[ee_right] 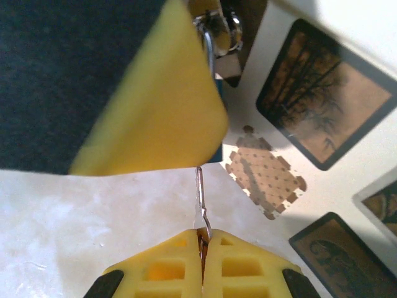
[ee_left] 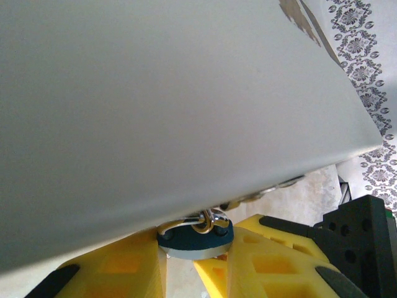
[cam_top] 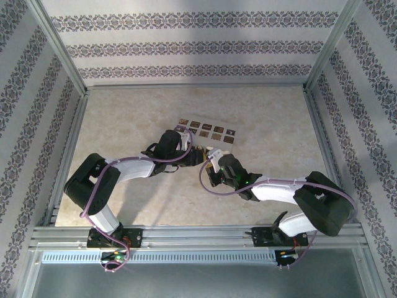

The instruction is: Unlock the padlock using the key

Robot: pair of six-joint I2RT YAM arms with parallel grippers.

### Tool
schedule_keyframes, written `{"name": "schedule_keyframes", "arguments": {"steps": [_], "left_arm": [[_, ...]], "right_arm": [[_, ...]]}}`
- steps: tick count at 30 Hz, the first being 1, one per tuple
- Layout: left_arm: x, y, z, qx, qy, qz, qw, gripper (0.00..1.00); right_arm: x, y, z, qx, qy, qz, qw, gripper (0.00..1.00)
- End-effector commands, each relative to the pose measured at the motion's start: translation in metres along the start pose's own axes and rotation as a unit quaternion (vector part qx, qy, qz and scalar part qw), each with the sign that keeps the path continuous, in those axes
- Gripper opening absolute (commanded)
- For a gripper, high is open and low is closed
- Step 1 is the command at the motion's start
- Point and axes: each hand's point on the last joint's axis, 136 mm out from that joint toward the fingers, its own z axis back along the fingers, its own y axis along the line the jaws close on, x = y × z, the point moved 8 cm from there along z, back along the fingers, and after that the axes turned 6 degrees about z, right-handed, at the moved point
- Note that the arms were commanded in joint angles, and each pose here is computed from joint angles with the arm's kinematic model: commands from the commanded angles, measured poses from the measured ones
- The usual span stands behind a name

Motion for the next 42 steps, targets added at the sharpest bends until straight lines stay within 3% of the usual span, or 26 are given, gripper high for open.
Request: {"name": "schedule_keyframes", "arguments": {"steps": [1,24,42], "left_arm": [[0.006,-0.024,0.005,-0.044,-0.023,-0.022,0.999,0.26],[0.007,-0.025,0.006,-0.046,-0.023,-0.024,0.998,0.26],[0.007,-0.026,0.007,-0.052,-0.027,-0.020,0.998,0.26]], "right_arm": [[0.008,0.005,0.002,0.015,-0.019,-0.001,1.000,0.00],[0.015,-0.004,0.010,-0.013,-0.044,-0.017,0.999,0.00],[0.023,-0.006,0.007,0.006,-0.075,-0.043,0.996,0.00]]}}
